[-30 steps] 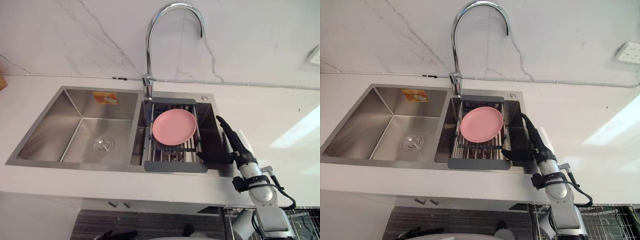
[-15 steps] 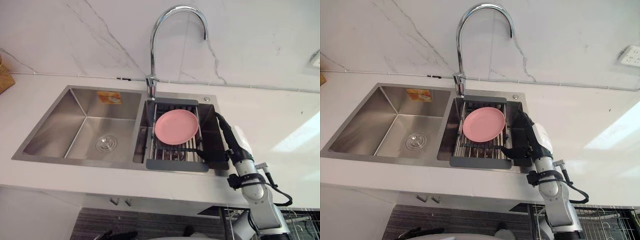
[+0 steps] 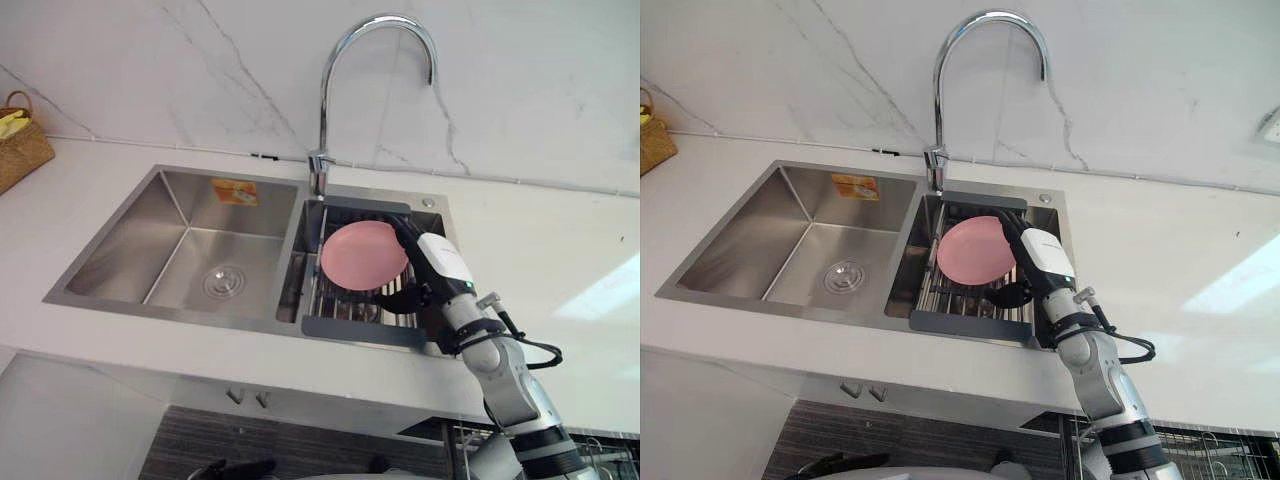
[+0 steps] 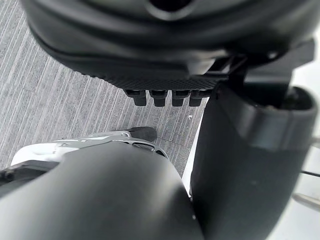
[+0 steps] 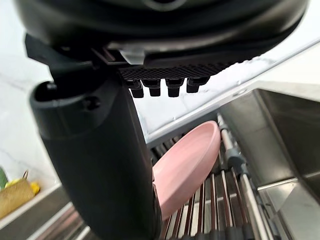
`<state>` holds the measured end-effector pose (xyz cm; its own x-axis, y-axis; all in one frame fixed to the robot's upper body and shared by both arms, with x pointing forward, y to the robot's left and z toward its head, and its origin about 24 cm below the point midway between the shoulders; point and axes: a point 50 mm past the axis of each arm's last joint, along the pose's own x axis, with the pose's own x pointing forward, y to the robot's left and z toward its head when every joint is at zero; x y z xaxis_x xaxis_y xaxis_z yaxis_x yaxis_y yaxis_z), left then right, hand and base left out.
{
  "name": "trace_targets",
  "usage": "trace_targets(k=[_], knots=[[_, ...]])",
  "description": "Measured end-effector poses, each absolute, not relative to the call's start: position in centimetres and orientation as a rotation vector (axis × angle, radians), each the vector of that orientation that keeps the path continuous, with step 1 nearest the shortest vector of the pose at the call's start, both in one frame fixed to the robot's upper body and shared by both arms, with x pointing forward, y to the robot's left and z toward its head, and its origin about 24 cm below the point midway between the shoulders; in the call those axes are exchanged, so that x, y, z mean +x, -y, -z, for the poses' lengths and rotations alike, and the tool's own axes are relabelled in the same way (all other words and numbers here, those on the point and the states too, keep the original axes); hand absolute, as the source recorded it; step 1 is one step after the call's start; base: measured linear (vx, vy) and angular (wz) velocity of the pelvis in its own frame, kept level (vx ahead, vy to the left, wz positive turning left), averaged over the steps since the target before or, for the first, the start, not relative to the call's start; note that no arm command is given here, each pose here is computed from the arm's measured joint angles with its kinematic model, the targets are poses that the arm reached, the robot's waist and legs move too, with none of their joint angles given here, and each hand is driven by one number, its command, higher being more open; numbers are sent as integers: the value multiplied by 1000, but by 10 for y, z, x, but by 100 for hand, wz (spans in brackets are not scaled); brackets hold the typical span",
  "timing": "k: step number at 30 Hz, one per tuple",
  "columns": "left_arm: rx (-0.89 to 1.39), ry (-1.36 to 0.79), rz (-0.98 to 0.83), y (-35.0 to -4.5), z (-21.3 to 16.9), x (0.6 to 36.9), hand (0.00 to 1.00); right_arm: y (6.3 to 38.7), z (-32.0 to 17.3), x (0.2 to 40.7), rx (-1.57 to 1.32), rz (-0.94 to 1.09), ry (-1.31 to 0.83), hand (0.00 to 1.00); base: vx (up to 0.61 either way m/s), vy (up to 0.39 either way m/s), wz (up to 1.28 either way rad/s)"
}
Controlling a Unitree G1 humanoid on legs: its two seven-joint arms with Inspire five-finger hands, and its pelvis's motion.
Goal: Walk over to the sink, pick up the cup, carry it to the dishwasher, place the cup inside the dishwasher, then close the dishwasher door
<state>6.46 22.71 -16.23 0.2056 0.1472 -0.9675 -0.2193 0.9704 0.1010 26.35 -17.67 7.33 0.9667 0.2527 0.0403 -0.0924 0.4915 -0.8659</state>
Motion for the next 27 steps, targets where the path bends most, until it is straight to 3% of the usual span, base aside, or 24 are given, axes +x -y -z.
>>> trace_targets(k=[27], knots=[[-60,-1325,-252,-232,160,69,100,177,-54,283,-1324,-360,65,100,-2,4,2]])
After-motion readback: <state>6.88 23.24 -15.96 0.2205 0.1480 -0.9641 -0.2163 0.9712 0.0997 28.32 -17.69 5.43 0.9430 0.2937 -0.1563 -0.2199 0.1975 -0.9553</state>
